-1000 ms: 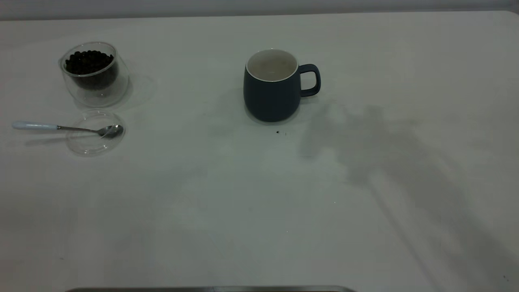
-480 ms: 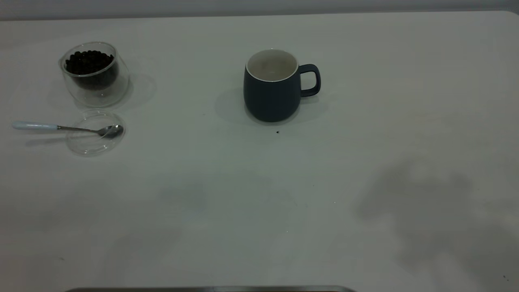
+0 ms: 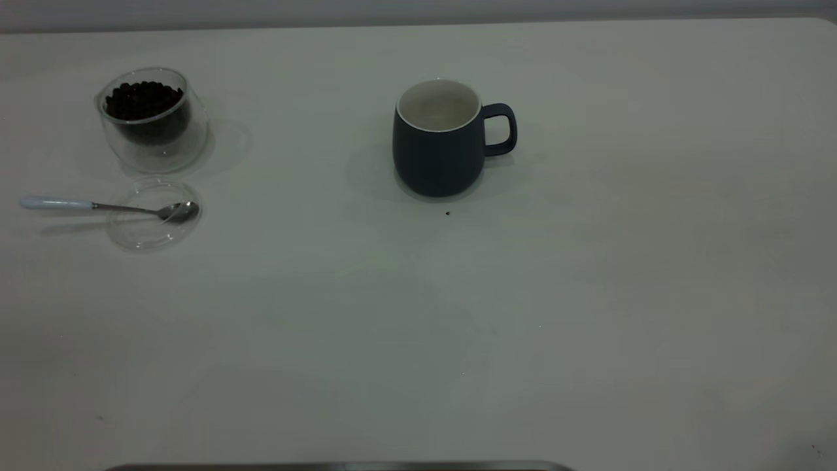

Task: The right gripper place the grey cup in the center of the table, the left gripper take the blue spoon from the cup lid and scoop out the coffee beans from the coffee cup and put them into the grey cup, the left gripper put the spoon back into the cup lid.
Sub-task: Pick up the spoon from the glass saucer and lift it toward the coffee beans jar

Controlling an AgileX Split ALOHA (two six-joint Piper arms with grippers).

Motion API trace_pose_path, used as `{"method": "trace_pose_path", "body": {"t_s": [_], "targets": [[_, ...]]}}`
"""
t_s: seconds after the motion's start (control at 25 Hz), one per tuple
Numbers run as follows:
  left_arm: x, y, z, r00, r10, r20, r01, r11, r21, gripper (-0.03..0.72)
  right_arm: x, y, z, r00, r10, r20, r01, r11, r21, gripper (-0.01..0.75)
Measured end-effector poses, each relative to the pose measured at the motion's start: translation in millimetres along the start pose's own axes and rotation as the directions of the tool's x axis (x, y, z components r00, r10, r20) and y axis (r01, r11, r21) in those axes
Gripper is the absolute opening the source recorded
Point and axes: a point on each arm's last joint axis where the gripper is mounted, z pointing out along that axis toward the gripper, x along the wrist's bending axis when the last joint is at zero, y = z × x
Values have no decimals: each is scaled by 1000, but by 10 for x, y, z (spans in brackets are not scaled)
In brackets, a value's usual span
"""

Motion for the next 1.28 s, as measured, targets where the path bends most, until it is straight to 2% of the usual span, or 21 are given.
{"method": "trace_pose_path", "body": {"t_s": [0.24,0.44,0.8,1.28], "targets": [[0,0,0,1000,1,0,-1,1000,0,578,19,-489,-48,987,111,117,-88,978,-188,459],[0,0,0,1000,1,0,-1,1000,0,578,82,-769,8,970,173,170,-121,952,-280,459],[0,0,0,1000,1,0,-1,1000,0,578,122,-907,8,925,284,252,-163,896,-413,459],[0,0,0,1000,0,0,0,1000,0,578,216,-1031,-53,895,329,299,-139,846,-516,459]]}}
